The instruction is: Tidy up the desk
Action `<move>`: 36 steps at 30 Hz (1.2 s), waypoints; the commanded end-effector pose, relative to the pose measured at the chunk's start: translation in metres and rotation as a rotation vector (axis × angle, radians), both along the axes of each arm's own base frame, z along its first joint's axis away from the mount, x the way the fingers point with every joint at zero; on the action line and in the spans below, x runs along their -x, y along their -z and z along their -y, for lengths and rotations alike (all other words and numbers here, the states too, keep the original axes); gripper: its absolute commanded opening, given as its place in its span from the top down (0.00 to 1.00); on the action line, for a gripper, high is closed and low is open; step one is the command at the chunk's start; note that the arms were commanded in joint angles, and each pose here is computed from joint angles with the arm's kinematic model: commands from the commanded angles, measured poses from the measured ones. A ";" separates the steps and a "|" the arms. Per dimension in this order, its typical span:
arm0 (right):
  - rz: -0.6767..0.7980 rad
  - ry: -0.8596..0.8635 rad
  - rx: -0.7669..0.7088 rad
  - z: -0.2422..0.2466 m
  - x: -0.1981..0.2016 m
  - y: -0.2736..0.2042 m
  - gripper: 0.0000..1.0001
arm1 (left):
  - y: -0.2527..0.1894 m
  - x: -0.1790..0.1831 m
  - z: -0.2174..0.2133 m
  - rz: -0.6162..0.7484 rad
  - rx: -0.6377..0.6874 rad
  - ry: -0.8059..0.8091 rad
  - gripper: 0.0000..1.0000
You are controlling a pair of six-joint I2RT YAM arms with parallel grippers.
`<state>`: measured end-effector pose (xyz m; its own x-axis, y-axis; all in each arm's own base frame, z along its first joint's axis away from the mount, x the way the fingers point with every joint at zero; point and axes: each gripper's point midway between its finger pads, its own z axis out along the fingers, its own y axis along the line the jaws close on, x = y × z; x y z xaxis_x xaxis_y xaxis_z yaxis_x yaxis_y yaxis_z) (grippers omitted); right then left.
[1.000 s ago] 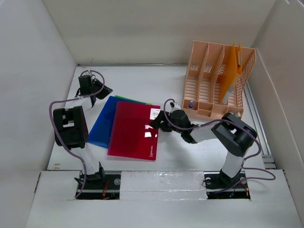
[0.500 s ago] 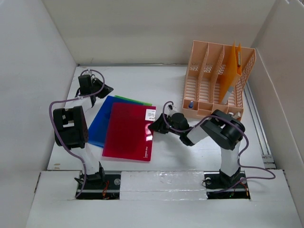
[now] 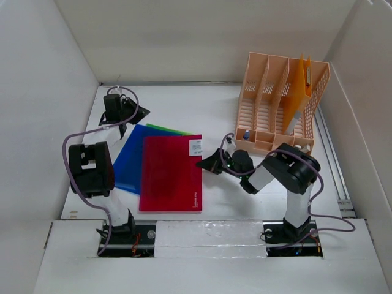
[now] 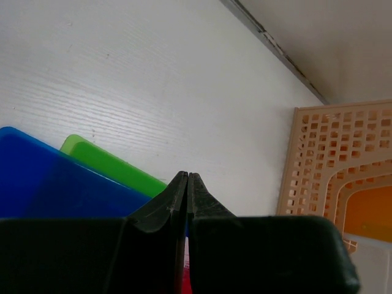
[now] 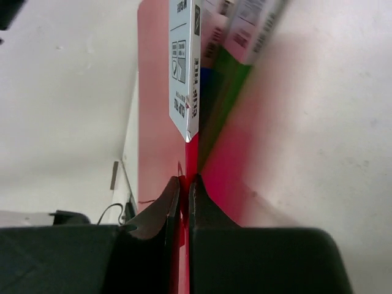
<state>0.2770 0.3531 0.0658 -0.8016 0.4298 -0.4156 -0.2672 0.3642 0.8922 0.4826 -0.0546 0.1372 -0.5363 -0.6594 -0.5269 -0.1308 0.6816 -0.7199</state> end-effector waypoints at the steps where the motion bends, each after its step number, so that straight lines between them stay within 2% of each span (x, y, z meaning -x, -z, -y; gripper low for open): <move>1: 0.270 0.000 -0.153 0.010 -0.005 -0.096 1.00 | -0.065 0.002 0.003 0.168 0.002 0.022 1.00; 2: 0.271 0.000 -0.153 0.010 -0.005 -0.097 1.00 | -0.067 0.001 0.003 0.179 0.001 0.022 1.00; 3: 0.335 0.007 -0.173 0.013 -0.004 -0.125 1.00 | -0.074 0.002 0.006 0.196 0.017 0.030 1.00; 5: 0.389 0.052 -0.067 0.015 -0.008 -0.129 1.00 | -0.092 0.010 0.014 0.238 0.072 0.052 1.00; 6: 0.468 0.082 -0.074 0.017 -0.008 -0.164 1.00 | -0.098 0.014 0.018 0.251 0.090 0.071 1.00; 7: 0.491 0.081 0.036 0.015 -0.005 -0.155 1.00 | -0.109 0.019 0.020 0.269 0.109 0.074 1.00; 9: 0.571 0.169 0.067 0.026 -0.007 -0.190 1.00 | -0.121 0.024 0.023 0.304 0.129 0.085 1.00; 11: 0.615 0.262 0.135 0.042 -0.012 -0.204 1.00 | -0.135 0.032 0.026 0.340 0.153 0.094 1.00; 15: 0.655 0.443 0.169 0.088 -0.012 -0.242 1.00 | -0.155 0.042 0.031 0.383 0.179 0.114 1.00; 20: 0.693 0.674 0.108 0.150 0.000 -0.302 1.00 | -0.173 0.053 0.038 0.426 0.214 0.151 0.98; 25: 0.748 0.843 0.154 0.201 0.001 -0.338 1.00 | -0.196 0.064 0.039 0.501 0.181 0.171 0.99; 28: 0.767 0.856 0.144 0.213 -0.001 -0.350 1.00 | -0.207 0.067 0.036 0.534 0.136 0.166 0.99; 30: 0.769 0.754 0.139 0.197 0.000 -0.347 1.00 | -0.215 0.073 0.040 0.576 0.131 0.195 0.99; 33: 0.807 0.649 0.081 0.176 0.007 -0.349 1.00 | -0.226 0.080 0.069 0.624 0.090 0.284 0.99; 36: 0.789 0.580 0.120 0.160 0.001 -0.341 1.00 | -0.237 0.085 0.092 0.654 -0.019 0.335 0.98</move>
